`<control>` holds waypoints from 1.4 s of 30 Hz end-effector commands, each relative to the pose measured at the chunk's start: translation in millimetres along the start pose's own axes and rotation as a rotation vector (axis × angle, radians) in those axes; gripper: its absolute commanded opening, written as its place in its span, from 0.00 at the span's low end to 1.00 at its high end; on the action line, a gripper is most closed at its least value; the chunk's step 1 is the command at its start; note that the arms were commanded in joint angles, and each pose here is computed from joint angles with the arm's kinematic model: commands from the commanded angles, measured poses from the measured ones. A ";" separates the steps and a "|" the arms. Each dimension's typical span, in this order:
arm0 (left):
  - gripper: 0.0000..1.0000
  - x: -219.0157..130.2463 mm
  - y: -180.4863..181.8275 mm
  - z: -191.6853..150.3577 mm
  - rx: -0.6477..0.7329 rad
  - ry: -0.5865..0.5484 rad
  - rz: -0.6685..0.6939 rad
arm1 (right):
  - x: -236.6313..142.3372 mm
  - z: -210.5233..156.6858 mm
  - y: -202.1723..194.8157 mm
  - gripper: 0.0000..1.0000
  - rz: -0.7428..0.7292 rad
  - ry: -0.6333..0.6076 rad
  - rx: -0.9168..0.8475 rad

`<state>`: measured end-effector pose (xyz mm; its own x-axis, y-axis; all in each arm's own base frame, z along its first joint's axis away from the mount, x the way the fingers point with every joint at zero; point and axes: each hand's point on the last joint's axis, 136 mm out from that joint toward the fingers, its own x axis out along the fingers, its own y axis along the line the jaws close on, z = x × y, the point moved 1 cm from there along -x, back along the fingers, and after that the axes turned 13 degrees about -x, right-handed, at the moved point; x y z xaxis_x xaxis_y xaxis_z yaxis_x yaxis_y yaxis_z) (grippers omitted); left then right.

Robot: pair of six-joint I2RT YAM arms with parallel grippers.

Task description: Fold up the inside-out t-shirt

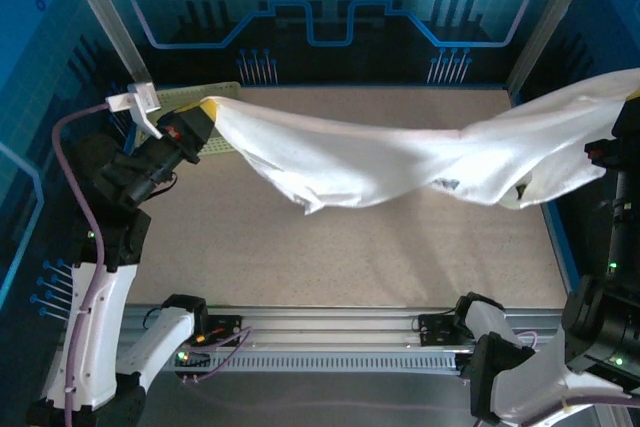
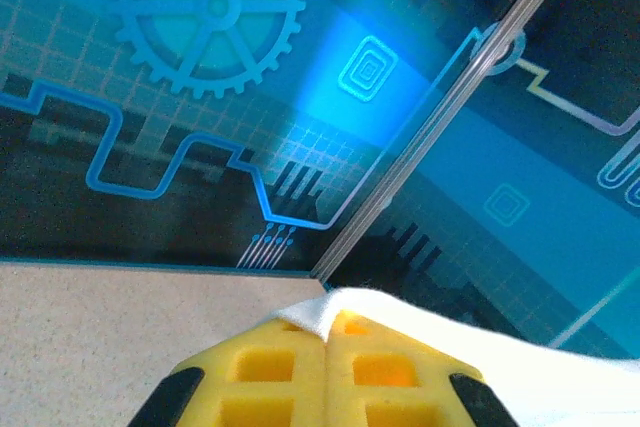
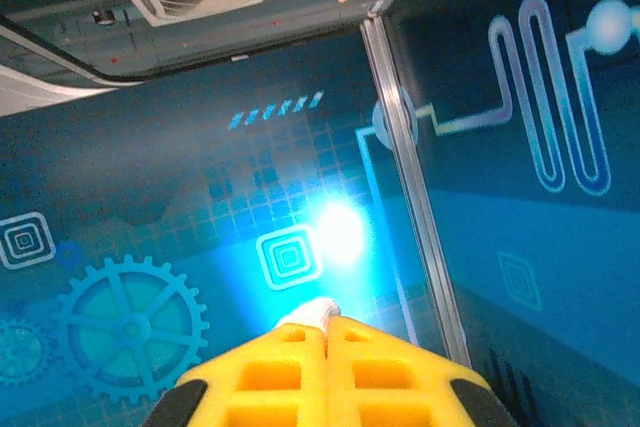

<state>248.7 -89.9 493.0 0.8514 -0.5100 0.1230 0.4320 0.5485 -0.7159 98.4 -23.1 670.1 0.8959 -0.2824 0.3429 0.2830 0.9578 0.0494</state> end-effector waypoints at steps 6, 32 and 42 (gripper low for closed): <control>0.00 24.7 12.3 10.3 -0.025 0.041 0.059 | 55.2 -24.0 -5.5 0.00 0.021 0.066 0.003; 0.00 165.5 42.9 113.0 -0.038 0.022 0.067 | 212.5 -64.0 2.2 0.00 0.191 0.115 0.217; 0.00 119.2 48.3 64.3 -0.100 0.043 0.043 | 145.3 -50.7 -0.4 0.00 0.129 0.087 0.109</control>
<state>408.2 -83.6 499.0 0.8614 -0.5073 -0.0258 0.2904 0.5335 -0.7944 278.2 -68.1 642.4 0.9848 -0.1025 0.1399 0.0758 0.9799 0.1843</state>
